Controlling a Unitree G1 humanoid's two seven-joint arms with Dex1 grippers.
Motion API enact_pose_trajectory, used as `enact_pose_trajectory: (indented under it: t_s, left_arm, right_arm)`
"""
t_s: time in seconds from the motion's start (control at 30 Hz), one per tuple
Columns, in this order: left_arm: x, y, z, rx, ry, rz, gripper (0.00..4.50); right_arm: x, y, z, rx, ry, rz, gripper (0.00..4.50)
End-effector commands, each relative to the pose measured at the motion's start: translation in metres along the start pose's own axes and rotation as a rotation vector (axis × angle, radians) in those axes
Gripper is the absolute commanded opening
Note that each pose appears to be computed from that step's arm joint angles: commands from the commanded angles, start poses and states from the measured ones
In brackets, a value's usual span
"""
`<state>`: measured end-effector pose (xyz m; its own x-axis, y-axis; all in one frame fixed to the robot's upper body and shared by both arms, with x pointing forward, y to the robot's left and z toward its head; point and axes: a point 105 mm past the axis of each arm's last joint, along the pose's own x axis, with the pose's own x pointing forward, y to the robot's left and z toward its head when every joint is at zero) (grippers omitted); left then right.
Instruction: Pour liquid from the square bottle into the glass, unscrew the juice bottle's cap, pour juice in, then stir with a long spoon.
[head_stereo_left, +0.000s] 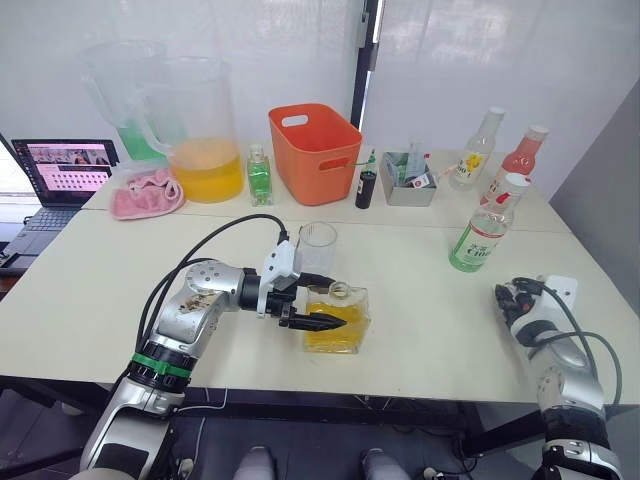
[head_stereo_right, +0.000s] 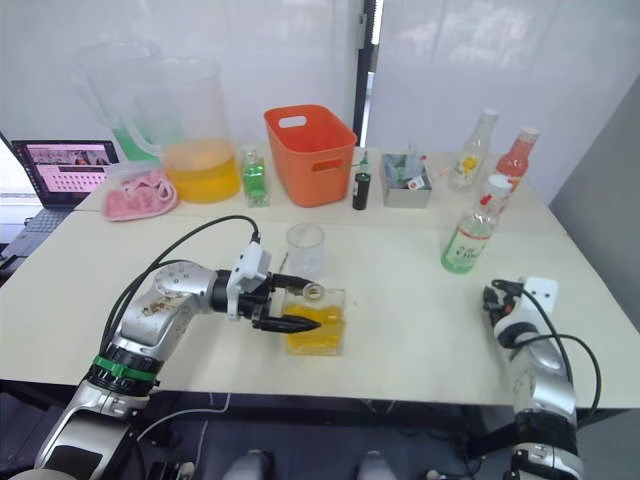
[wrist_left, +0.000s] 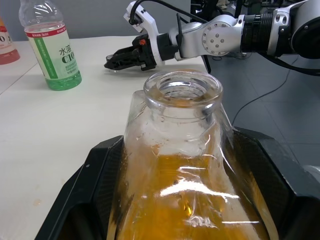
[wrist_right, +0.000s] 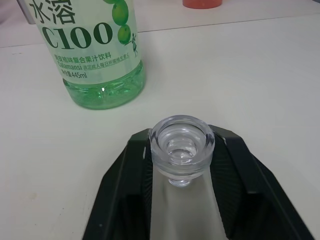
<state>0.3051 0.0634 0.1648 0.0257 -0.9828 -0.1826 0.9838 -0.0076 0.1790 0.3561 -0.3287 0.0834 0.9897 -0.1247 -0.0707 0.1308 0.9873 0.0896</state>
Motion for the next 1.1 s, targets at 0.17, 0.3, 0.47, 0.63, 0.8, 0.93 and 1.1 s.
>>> enact_pose_trajectory:
  t_s: [0.17,0.3,0.47,0.63,0.8,0.93,1.1]
  left_arm:
    - [0.007,-0.001,-0.003,0.012,0.006,0.012,2.80]
    - [0.008,-0.001,-0.002,0.010,-0.017,0.015,2.80]
    - [0.007,0.000,0.004,0.018,-0.062,0.033,2.80]
    - [0.001,0.000,0.017,0.005,-0.123,0.065,2.80]
    - [-0.011,-0.002,0.026,-0.025,-0.155,0.094,2.80]
    - [-0.038,0.001,0.034,-0.011,-0.129,0.215,2.80]
    - [-0.072,0.005,0.047,-0.012,-0.120,0.380,2.80]
  right_arm:
    - [-0.009,-0.004,0.038,-0.136,-0.122,0.027,4.45]
    - [-0.023,0.010,0.058,-0.242,-0.162,0.132,4.48]
    - [-0.042,0.027,0.084,-0.250,-0.177,0.267,4.48]
    - [-0.071,0.083,0.108,-0.201,-0.127,0.624,4.48]
    - [-0.096,0.120,0.110,-0.139,-0.029,0.888,4.48]
    - [-0.106,0.146,0.110,-0.078,0.024,1.040,4.48]
    - [-0.096,0.148,0.099,-0.082,0.048,1.031,4.48]
